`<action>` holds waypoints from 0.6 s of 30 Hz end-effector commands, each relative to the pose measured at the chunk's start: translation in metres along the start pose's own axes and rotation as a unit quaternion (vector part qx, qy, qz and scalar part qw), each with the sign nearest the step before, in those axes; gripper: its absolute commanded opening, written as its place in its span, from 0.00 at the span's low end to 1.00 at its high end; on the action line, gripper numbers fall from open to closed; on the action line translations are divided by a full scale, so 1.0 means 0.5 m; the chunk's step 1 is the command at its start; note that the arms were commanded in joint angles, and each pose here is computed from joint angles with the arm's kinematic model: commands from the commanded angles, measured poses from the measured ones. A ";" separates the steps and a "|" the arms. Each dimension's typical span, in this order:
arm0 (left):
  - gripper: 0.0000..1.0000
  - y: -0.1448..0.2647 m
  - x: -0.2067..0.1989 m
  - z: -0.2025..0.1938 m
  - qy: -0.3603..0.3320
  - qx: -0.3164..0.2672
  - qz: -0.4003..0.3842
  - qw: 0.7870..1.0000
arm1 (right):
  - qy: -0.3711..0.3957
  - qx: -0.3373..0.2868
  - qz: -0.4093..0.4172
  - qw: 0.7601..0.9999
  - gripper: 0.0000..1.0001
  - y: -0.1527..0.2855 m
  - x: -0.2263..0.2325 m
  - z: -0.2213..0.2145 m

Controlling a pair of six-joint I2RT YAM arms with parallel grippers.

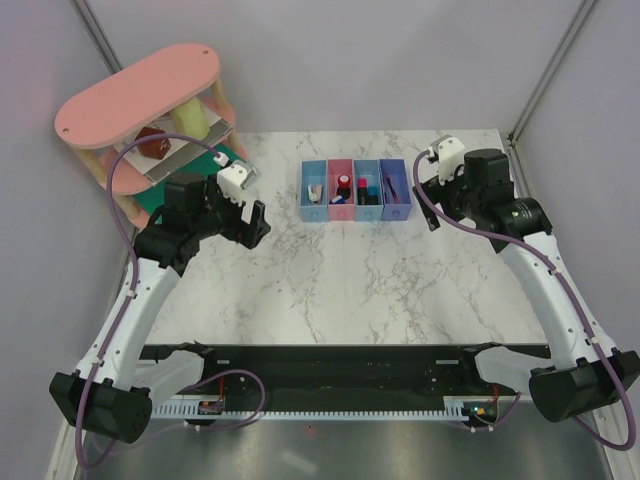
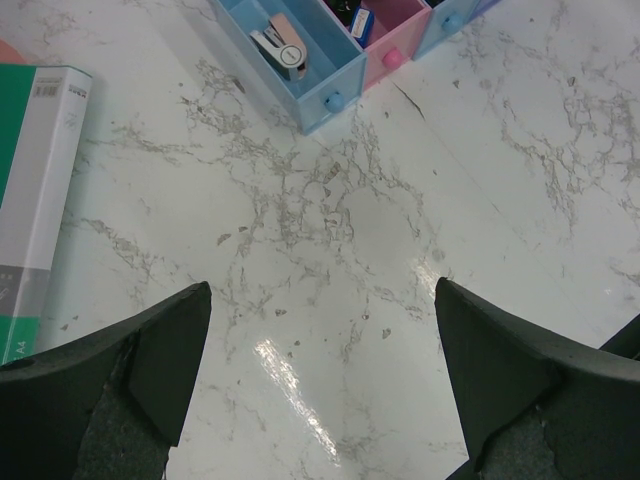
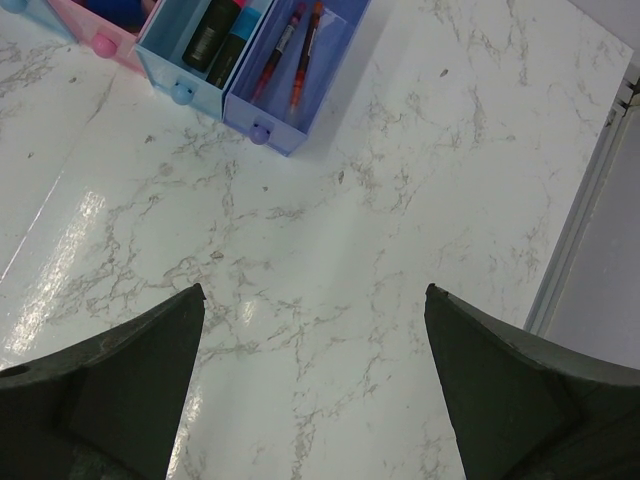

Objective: Sort the stationery into containers
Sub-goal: Reset both arms

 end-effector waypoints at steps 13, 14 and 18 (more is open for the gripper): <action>1.00 0.006 -0.001 0.011 0.012 -0.025 0.003 1.000 | -0.009 -0.016 -0.031 0.999 0.98 0.003 -0.015 0.014; 1.00 0.006 -0.001 0.012 0.012 -0.025 0.005 1.000 | -0.010 -0.016 -0.033 0.999 0.98 0.003 -0.015 0.014; 1.00 0.005 -0.001 0.015 0.013 -0.026 0.003 1.000 | -0.009 -0.015 -0.035 0.999 0.98 0.002 -0.016 0.014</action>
Point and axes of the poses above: each gripper's point midway between its finger pads, its own y axis back along the fingers, its own x axis along the line the jaws close on, z = x × y, the point moved 10 cm from there along y, back along the fingers, and after that the axes turned 13 degrees about y, right-handed, at the moved point
